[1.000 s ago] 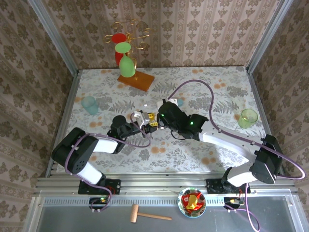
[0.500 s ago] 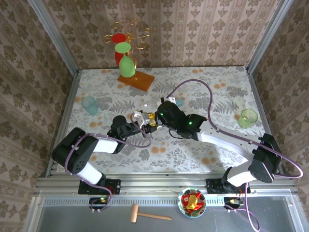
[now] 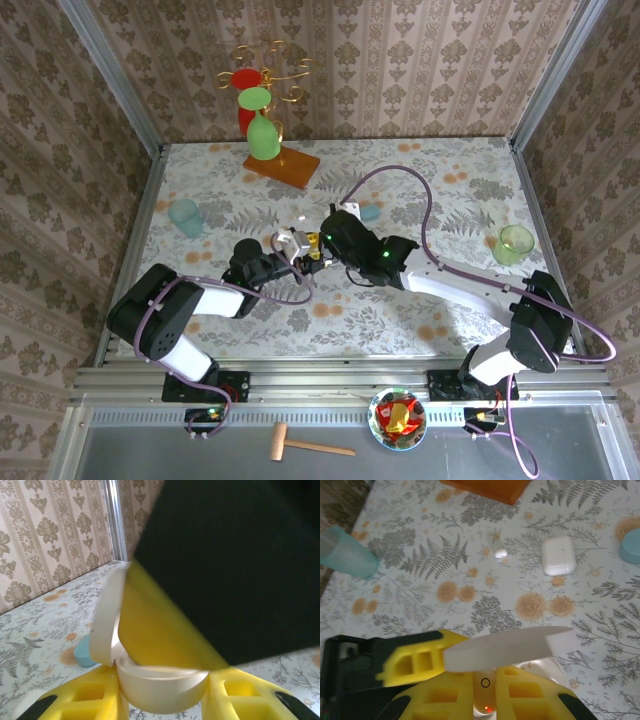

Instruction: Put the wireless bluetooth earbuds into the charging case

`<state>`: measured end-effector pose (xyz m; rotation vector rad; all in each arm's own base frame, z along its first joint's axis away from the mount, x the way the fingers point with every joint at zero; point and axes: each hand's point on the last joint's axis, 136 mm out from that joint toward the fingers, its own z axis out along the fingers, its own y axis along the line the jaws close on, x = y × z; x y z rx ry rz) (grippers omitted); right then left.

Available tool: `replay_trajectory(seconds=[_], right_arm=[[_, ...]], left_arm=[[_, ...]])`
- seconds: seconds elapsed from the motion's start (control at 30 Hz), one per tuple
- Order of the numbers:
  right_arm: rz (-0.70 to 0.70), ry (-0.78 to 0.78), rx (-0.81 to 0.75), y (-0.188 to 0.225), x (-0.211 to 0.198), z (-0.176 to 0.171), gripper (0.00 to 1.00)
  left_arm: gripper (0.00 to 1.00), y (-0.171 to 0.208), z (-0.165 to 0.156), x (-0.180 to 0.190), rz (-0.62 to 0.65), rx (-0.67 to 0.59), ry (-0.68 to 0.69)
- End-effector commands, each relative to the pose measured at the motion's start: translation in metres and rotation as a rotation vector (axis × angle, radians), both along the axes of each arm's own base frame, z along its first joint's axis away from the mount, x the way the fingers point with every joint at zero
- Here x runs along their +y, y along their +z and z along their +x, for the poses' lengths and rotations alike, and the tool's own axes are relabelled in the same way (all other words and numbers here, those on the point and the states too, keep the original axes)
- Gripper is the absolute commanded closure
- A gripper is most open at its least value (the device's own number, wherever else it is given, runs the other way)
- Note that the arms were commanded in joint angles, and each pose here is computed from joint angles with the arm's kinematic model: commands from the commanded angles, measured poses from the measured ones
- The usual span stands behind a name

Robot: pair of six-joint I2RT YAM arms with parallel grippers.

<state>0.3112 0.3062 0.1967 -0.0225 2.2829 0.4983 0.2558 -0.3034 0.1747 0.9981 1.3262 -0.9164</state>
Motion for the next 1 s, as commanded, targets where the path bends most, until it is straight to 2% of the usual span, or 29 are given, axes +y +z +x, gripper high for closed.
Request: replay_trajectory(seconds=[0.0,0.2,0.3,0.47,0.73,0.83,0.97], right_arm=[[-0.029,-0.004,0.003,-0.011,0.000,0.000,0.87],[-0.028,-0.014,-0.027,-0.003,-0.010,0.000,0.84],[0.048,0.037,-0.016,0.003,0.000,-0.004,0.72],[0.136,0.100,-0.020,0.020,0.010,-0.013,0.61],[0.160,0.178,-0.198,0.065,-0.010,-0.029,0.45],[0.149,0.131,-0.265,0.073,-0.030,-0.026,0.44],[0.219,0.038,-0.196,0.053,-0.056,-0.002,0.42]], left_arm=[[0.75,0.031,-0.001,-0.002,-0.069,-0.078,-0.005],[0.75,0.030,0.001,-0.002,-0.069,-0.071,0.003],[0.75,0.031,0.002,-0.002,-0.069,-0.072,0.006],[0.75,0.031,0.004,-0.002,-0.069,-0.072,0.012],[0.75,0.029,0.010,0.013,-0.064,-0.076,0.048],[0.75,0.033,0.013,0.026,-0.070,-0.088,0.076],[0.75,0.043,0.016,0.049,-0.093,-0.098,0.146]])
